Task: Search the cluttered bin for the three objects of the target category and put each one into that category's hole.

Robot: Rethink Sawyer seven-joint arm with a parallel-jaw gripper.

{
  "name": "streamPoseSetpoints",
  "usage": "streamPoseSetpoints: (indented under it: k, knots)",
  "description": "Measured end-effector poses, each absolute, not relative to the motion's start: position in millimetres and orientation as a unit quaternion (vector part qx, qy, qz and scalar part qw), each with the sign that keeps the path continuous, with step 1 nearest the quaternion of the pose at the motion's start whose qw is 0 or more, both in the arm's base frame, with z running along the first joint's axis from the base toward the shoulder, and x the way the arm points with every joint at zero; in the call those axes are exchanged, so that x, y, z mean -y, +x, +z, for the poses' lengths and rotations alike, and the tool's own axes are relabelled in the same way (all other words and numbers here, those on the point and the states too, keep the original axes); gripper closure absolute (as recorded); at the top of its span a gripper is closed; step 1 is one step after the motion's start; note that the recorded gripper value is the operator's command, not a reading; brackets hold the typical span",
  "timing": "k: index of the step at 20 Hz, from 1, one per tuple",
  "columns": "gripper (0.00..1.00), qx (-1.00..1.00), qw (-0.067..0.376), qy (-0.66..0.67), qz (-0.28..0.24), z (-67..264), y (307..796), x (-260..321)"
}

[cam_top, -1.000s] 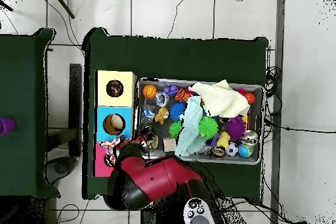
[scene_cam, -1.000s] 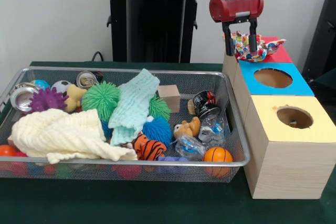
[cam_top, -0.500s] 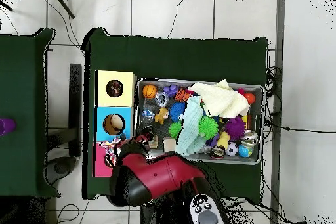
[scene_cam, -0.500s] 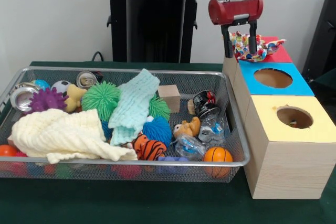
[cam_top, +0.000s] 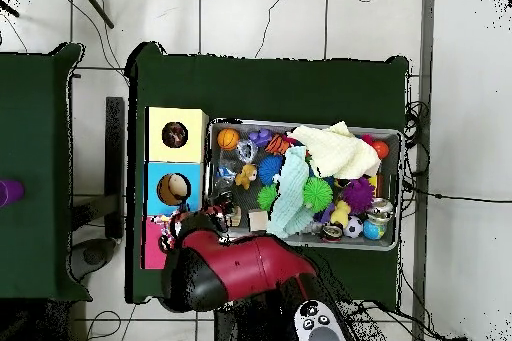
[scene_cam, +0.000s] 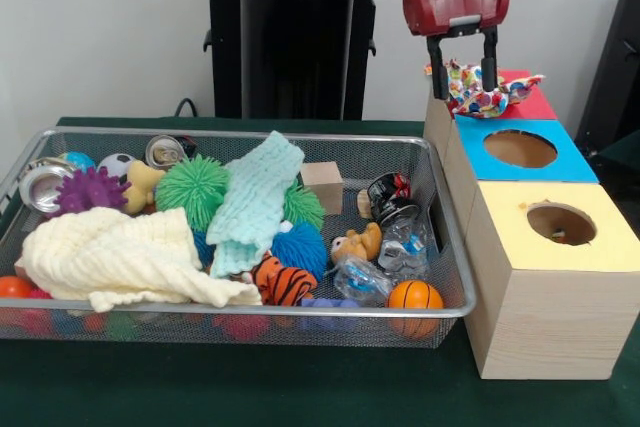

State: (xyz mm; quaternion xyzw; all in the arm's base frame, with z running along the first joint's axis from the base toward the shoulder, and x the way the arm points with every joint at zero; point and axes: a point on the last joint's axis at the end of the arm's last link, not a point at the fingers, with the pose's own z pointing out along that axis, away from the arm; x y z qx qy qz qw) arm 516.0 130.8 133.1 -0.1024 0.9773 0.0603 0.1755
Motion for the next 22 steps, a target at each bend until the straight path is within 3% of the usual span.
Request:
streamPoseSetpoints:
  k: [7, 8, 22]
  knots:
    - [0.0, -0.984, 0.14, -0.084, 0.074, 123.9, 487.6, -135.8]
    - [1.0, -0.986, 0.126, -0.079, 0.078, 119.6, 477.5, -136.3]
    - [1.0, -0.988, 0.106, -0.074, 0.089, 114.1, 462.7, -141.5]
